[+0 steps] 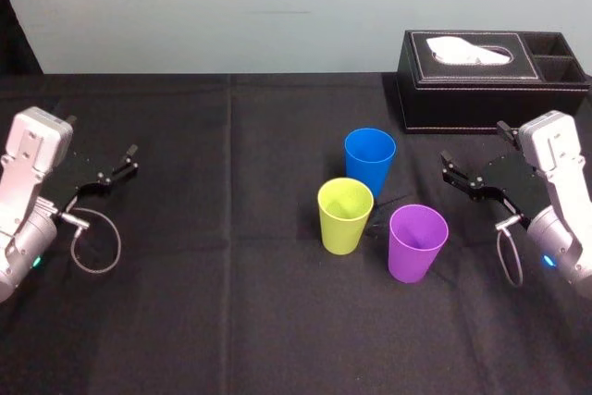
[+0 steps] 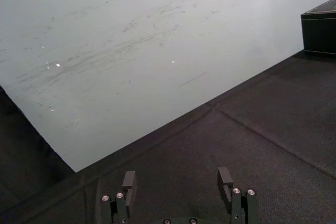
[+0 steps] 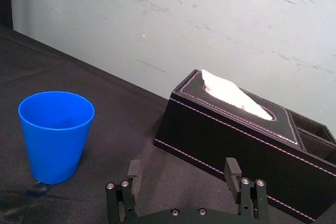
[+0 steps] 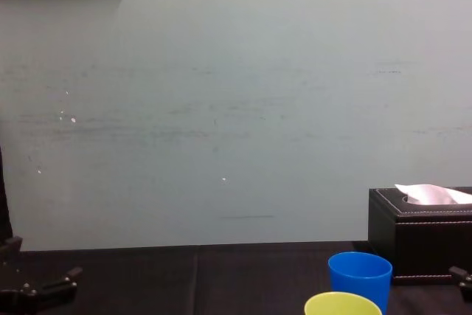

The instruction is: Stack the three plastic cups sequentially using one hand.

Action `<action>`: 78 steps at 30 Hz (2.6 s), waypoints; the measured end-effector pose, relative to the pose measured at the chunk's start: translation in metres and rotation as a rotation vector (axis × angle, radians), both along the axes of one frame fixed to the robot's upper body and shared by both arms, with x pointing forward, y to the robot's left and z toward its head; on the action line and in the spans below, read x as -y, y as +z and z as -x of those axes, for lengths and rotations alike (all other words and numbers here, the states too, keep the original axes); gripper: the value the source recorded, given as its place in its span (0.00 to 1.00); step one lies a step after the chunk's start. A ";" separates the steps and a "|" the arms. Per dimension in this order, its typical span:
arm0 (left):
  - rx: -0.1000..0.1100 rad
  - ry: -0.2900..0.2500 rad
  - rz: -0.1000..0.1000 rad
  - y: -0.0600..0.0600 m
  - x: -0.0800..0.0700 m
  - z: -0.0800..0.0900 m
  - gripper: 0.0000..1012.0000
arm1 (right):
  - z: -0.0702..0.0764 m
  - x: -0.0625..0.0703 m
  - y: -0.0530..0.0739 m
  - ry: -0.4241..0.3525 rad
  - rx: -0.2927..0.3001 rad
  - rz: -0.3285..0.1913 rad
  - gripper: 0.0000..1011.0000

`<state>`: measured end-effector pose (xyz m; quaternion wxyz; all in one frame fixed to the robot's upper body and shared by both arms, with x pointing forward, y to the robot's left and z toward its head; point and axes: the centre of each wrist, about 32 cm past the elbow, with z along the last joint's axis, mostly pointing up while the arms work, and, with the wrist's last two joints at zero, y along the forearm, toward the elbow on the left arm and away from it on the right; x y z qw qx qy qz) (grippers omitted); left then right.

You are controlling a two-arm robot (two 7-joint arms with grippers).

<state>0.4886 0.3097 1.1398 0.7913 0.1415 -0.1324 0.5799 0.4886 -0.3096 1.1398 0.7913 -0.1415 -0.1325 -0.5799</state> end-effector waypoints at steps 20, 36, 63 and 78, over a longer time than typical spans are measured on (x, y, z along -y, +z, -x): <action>0.000 0.000 0.000 0.000 0.000 0.000 1.00 | 0.000 0.000 0.000 0.000 0.000 0.000 0.99; 0.000 0.000 0.000 0.000 0.000 0.000 1.00 | 0.000 0.000 0.000 0.000 0.000 0.000 0.99; 0.000 0.000 0.000 0.000 0.000 0.000 1.00 | 0.000 0.000 0.000 0.000 0.000 0.000 0.99; 0.000 0.000 0.000 0.000 0.000 0.000 1.00 | 0.000 0.000 0.000 0.000 0.000 0.000 0.99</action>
